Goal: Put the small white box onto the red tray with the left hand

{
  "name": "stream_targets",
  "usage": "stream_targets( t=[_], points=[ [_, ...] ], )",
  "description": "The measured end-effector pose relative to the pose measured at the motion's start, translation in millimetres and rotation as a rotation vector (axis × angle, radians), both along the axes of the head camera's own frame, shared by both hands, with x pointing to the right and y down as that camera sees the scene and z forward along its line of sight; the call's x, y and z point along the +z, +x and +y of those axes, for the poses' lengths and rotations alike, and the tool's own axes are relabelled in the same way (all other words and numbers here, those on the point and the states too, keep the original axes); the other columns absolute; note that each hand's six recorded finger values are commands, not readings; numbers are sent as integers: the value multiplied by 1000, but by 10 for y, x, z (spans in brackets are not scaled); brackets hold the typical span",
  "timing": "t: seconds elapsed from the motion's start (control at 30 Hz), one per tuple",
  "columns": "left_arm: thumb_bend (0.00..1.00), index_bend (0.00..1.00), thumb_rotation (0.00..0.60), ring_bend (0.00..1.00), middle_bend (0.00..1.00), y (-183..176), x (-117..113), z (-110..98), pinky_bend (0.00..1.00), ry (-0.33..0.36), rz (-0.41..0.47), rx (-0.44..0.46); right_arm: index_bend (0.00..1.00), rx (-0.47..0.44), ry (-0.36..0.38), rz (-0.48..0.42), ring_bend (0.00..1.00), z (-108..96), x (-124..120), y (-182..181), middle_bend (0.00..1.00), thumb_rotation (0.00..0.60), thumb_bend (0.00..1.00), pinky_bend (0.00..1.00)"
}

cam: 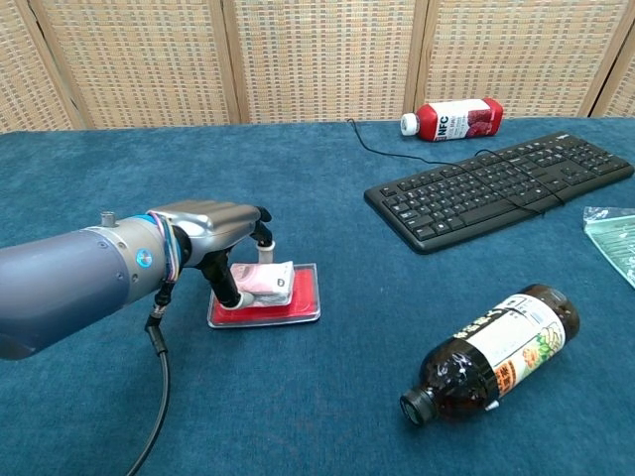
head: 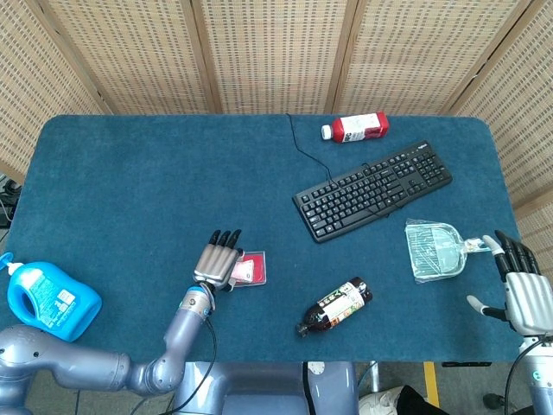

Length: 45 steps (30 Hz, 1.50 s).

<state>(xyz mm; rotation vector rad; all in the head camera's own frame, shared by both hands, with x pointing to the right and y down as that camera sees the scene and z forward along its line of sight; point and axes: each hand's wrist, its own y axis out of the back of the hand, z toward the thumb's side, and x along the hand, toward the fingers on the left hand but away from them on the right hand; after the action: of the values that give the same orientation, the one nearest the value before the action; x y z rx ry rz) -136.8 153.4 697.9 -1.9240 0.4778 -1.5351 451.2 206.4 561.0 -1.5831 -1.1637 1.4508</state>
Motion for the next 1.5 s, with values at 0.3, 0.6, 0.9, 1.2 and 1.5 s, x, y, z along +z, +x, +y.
stream_targets(
  t=[0.3,0.6,0.9,1.2,1.5],
  points=[
    [425,615,600,0,0,-5,20,12,0,8,-19,11,82,1,5,-2,0,-5,-9,4,0,600,0,58],
    [395,298,600,0,0,-22,35,16,0,-1,-7,10,81,5,9,2,0,-2,-15,11,0,600,0,58],
    [349,150,600,0,0,-68,32,35,0,-36,10,43,82,4,14,10,0,-6,-17,16,0,600,0,59],
    [349,107,600,0,0,-141,-120,-17,0,-17,78,10,81,2,22,11,0,-3,-33,12,0,600,0,58],
    [349,1,600,0,0,-467,-503,-76,0,97,232,-59,78,-17,25,18,0,13,-17,-33,0,600,0,58]
  ],
)
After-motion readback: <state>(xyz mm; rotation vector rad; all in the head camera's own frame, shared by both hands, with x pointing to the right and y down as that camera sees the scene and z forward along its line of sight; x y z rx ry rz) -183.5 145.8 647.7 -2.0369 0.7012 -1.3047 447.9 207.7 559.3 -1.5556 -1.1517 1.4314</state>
